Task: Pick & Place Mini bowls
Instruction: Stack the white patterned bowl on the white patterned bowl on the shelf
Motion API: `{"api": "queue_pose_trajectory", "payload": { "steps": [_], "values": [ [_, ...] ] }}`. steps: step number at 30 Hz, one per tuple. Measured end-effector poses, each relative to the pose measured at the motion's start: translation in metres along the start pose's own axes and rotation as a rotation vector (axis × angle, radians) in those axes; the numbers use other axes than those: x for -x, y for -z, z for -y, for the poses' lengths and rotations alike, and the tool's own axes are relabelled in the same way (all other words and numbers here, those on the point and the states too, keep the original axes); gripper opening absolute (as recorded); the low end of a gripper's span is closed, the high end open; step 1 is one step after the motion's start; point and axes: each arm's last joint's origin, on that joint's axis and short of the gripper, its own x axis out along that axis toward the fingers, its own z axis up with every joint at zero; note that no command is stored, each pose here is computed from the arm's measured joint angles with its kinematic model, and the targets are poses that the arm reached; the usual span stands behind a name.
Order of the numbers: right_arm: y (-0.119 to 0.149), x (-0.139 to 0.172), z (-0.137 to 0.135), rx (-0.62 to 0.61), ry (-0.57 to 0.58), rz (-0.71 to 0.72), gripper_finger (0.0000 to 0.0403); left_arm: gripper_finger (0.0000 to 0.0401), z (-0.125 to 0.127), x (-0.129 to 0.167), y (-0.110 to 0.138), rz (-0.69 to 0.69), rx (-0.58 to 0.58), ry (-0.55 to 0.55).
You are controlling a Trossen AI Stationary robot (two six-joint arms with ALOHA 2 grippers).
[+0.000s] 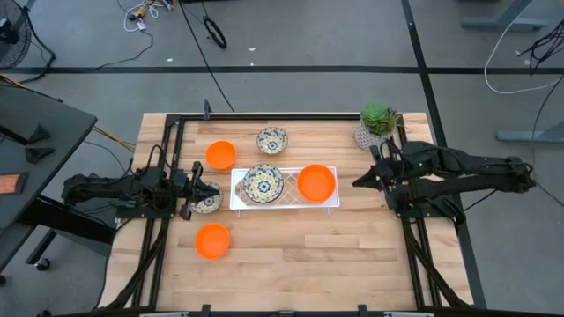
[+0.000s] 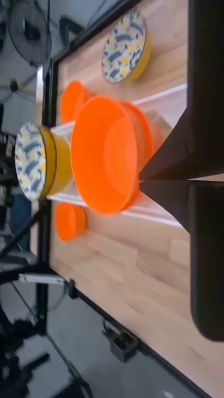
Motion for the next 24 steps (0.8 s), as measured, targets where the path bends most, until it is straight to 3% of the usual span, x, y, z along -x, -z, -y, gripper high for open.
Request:
{"api": "queue_pose_trajectory", "payload": {
  "steps": [11,24],
  "values": [
    [0.012,0.01,-0.004,-0.028,0.052,0.224,0.0,0.0023,0.0,0.0,0.0,0.0,0.0,0.0],
    [0.047,0.013,-0.006,-0.043,0.031,0.3,0.0,0.0023,0.0,0.0,0.0,0.0,0.0,0.0]
  ]
}}
